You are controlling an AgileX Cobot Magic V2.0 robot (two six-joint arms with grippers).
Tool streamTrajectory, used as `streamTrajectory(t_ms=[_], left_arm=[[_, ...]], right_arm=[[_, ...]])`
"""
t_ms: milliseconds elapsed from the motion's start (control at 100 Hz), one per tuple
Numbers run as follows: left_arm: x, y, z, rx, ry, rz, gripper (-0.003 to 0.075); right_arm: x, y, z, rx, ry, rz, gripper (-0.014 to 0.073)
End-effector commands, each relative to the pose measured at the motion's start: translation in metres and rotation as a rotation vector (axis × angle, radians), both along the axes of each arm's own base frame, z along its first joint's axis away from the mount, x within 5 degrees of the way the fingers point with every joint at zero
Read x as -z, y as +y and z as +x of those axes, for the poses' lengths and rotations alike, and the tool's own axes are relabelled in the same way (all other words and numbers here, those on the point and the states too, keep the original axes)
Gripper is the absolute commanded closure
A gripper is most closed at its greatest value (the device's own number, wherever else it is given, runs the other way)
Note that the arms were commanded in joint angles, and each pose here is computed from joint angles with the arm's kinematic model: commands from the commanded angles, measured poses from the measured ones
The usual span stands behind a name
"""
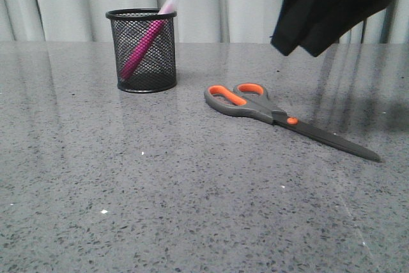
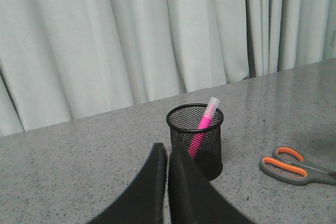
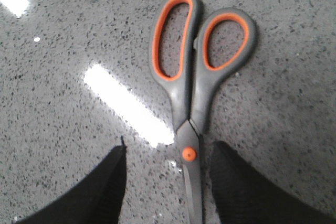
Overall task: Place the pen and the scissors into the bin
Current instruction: 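Lower the right gripper and grasp the scissors at the pivot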
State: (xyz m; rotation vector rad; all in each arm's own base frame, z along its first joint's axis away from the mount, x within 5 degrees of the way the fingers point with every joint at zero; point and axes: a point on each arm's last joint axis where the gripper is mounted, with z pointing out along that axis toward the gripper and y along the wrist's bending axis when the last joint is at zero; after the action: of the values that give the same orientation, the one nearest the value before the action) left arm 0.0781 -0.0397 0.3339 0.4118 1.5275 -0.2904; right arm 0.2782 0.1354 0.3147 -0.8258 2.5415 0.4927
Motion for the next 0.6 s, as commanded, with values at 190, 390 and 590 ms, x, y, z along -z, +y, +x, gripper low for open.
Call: streamTrajectory(t_ms=[190, 390, 590], left_arm=[[-0.011, 0.002, 0.000, -0.019, -0.031, -0.056, 0.0742], [-0.011, 0.002, 0.000, -0.019, -0.031, -0.056, 0.0742], [-0.011, 0.002, 0.000, -0.019, -0.031, -0.056, 0.0742]], right_arm=[[-0.013, 0.027, 0.015, 0.014, -0.047, -0.199, 0.0267], [-0.004, 0.035, 0.019, -0.010, -0.013, -0.224, 0.0267], [0.003, 0.038, 0.022, -0.011, 0.010, -0.217, 0.0267]])
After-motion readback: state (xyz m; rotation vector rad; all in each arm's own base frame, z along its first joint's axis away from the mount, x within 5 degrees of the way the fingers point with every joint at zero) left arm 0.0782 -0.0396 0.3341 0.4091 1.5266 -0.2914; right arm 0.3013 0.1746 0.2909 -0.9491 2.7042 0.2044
